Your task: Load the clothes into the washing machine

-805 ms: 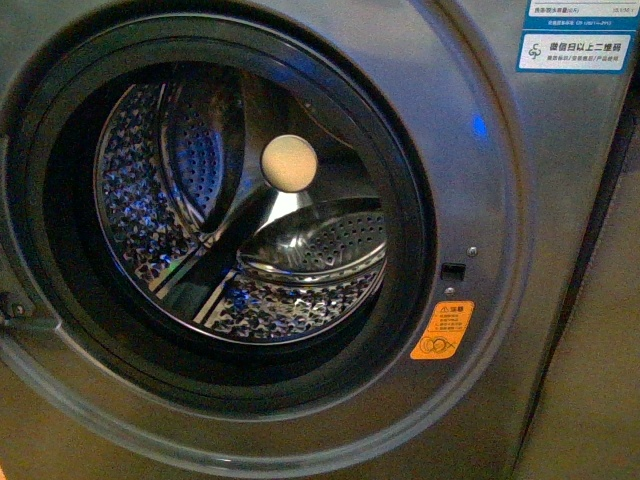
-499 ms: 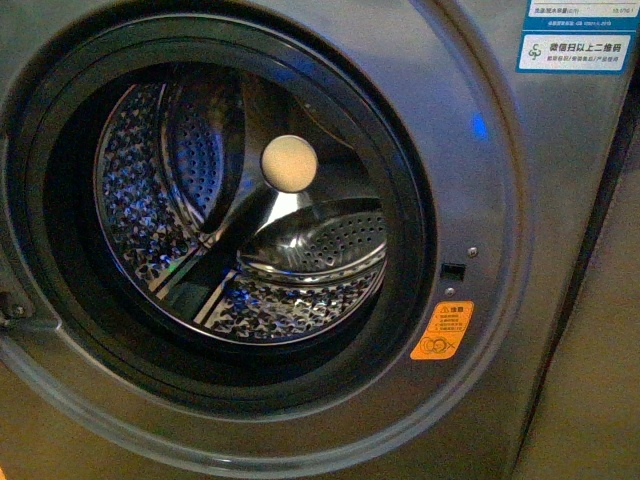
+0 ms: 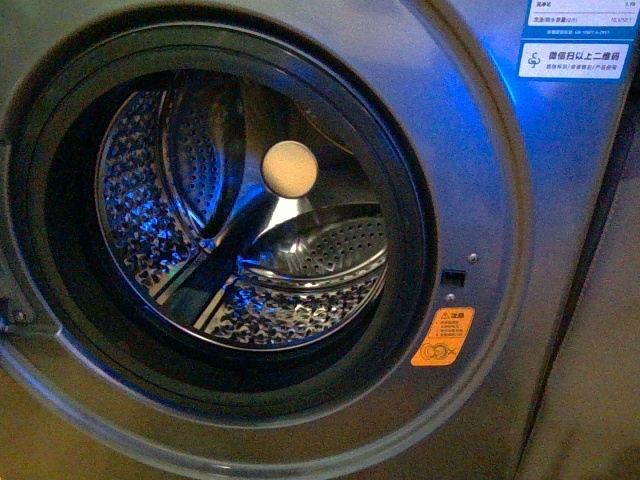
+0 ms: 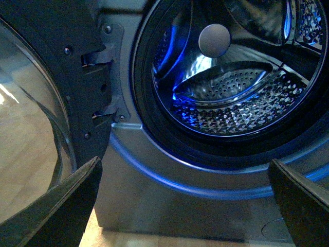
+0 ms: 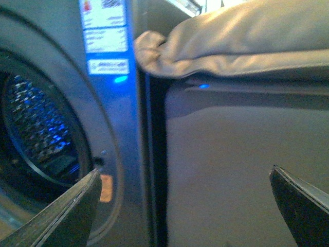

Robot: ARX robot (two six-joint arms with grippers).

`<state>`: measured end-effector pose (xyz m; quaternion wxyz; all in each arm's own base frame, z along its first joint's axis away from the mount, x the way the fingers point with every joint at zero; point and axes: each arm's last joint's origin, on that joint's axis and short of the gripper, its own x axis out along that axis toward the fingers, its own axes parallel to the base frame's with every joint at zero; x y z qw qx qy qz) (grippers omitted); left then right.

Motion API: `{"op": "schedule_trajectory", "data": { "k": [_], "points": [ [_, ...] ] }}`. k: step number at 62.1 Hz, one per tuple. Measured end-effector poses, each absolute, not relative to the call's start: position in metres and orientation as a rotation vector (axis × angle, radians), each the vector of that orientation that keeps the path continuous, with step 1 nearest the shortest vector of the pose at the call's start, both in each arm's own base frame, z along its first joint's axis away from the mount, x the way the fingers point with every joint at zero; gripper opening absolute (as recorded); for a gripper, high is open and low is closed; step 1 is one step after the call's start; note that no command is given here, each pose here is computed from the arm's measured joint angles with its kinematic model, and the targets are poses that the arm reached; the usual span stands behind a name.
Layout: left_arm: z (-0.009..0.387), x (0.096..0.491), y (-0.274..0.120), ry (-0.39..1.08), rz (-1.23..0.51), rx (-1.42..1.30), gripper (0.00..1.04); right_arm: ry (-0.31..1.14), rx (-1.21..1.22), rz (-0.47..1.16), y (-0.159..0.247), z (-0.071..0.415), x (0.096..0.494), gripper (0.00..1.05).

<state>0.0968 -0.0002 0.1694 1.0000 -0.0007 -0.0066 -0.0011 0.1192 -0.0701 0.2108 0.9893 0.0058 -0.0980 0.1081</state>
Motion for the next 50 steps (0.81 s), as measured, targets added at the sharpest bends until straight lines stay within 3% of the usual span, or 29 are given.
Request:
{"op": "schedule_trajectory", "data": {
  "k": [13, 30, 39, 50],
  "points": [
    [0.169, 0.097, 0.000, -0.013, -0.002, -0.001, 0.98, -0.170, 0.061, 0.044, -0.140, 0.230, 0.139, 0.97],
    [0.169, 0.097, 0.000, -0.013, -0.002, -0.001, 0.98, 0.108, 0.191, -0.230, -0.248, 0.227, 0.159, 0.97],
    [0.169, 0.097, 0.000, -0.013, -0.002, -0.001, 0.98, 0.249, 0.263, -0.330, -0.294, 0.204, 0.157, 0.97],
    [0.169, 0.097, 0.000, -0.013, -0.002, -0.001, 0.98, 0.477, 0.341, -0.366, -0.312, 0.145, 0.146, 0.97]
  ]
}}
